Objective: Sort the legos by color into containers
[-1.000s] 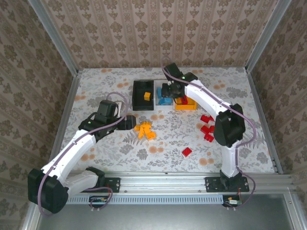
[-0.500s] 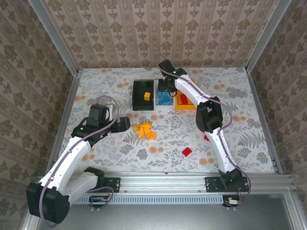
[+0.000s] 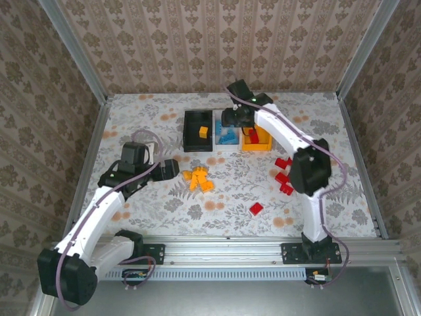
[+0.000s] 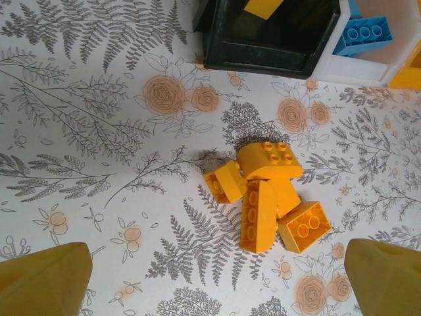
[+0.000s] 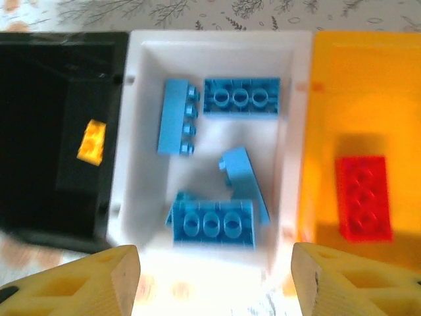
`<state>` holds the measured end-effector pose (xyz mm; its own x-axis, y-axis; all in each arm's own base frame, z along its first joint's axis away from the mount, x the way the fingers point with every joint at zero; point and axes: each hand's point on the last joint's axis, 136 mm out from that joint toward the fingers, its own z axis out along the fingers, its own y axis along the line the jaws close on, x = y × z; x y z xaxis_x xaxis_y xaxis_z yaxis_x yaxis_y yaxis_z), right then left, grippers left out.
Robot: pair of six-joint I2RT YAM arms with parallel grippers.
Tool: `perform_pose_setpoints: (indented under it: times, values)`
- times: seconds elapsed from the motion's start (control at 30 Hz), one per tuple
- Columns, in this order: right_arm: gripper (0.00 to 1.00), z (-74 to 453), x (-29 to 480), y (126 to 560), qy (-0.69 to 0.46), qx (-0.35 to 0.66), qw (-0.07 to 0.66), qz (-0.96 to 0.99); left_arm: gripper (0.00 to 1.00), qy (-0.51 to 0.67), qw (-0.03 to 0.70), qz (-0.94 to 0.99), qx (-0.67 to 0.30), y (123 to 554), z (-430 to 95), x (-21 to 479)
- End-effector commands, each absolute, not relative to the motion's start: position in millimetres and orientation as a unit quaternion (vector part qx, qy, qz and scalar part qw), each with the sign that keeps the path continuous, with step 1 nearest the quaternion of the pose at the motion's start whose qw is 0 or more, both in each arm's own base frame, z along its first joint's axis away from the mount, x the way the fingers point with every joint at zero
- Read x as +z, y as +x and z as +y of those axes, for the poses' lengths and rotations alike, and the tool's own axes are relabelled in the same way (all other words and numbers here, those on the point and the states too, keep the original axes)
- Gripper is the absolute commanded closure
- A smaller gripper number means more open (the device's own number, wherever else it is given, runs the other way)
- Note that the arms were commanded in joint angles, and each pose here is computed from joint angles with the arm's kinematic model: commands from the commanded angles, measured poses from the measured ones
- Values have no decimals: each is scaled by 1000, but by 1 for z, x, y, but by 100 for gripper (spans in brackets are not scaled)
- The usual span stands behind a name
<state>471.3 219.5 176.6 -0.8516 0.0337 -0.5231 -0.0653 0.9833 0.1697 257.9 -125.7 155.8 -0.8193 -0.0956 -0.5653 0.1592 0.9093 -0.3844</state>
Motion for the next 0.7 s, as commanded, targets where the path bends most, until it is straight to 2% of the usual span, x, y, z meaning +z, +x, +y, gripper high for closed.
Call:
perform_pose_setpoints:
  times: [0.0, 0.17, 0.3, 0.37, 0.67]
  values:
    - [36, 211, 193, 434, -16, 108, 280, 954, 0, 48, 280, 936, -209, 252, -138, 146]
    - [36, 188, 155, 366, 3, 121, 234, 965, 0, 112, 233, 949, -182, 236, -168, 120]
    - [36, 180, 134, 330, 14, 133, 216, 967, 10, 142, 202, 956, -159, 230, -187, 98]
    - [36, 178, 128, 322, 20, 143, 212, 967, 19, 153, 194, 957, -153, 229, -195, 90]
    - [37, 179, 125, 312, 16, 155, 210, 965, 30, 160, 182, 961, -134, 243, -210, 69]
